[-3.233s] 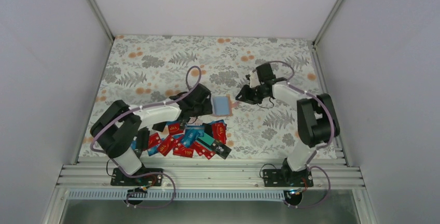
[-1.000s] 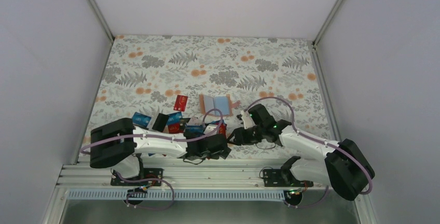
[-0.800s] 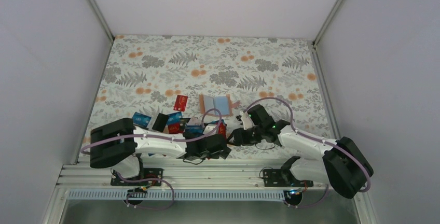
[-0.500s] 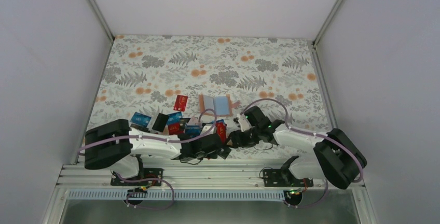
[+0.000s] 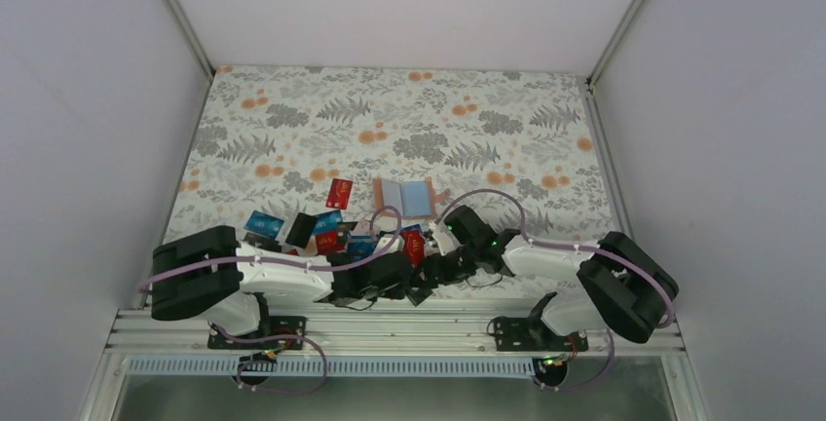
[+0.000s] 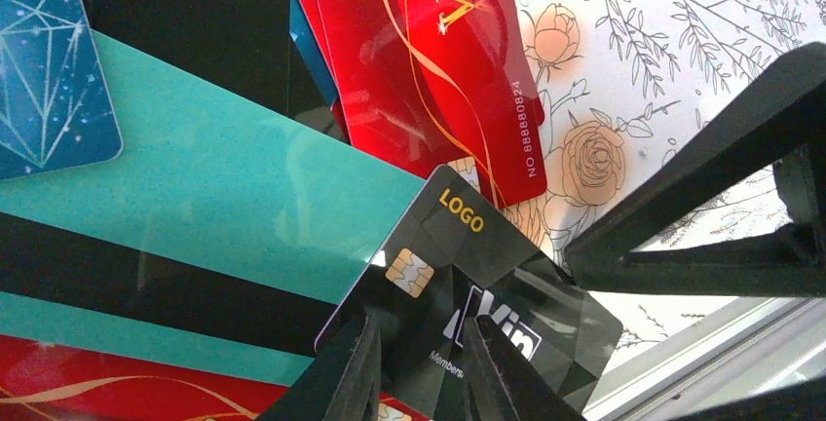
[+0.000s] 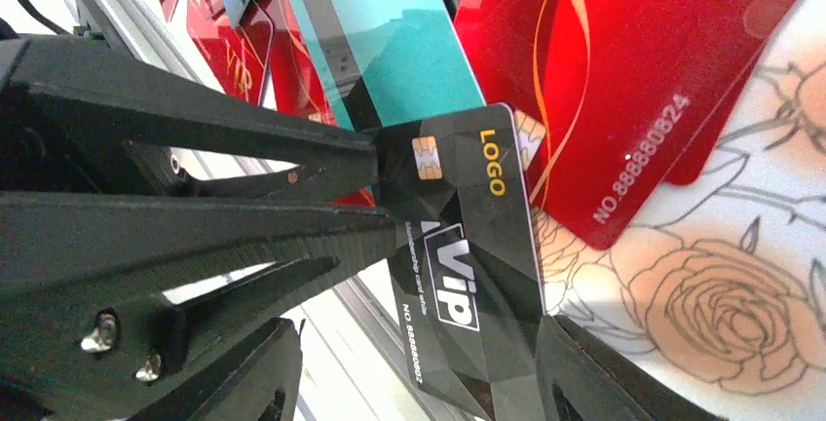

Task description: Put the credit cards into the card holder

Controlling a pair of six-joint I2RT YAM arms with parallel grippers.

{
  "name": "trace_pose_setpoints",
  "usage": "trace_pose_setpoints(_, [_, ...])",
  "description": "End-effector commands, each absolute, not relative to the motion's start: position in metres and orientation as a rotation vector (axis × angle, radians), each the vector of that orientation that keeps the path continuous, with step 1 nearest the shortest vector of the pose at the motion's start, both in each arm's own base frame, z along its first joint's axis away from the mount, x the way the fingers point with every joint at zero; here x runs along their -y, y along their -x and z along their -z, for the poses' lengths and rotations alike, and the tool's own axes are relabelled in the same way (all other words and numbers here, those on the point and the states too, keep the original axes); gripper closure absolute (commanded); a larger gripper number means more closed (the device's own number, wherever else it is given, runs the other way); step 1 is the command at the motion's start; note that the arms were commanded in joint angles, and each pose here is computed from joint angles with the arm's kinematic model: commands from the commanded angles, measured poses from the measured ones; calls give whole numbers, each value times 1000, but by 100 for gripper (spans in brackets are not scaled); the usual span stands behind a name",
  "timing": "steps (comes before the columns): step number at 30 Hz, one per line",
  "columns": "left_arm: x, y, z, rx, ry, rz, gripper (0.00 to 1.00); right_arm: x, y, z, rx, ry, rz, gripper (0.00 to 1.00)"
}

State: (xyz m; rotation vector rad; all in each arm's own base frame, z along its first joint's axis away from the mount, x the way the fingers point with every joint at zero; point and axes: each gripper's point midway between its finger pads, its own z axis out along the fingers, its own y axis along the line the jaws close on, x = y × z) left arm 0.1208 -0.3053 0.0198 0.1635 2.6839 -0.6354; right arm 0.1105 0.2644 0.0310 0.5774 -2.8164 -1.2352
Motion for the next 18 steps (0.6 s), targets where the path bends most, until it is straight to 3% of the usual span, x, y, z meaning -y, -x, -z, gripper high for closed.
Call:
trace_pose_setpoints(1, [269,-108,13,-2791,-207,447,76,-244,-87,-13,2798,-497,1070,38])
trace_pose_setpoints(8, [275,-109,10,-2781,-237,464,76,-234,-100,-24,2916,-308,1014,37])
trace_pose_setpoints(18, [277,-109,10,-2782,-218,476,76,-232,-59,-40,2729,82,1177,38])
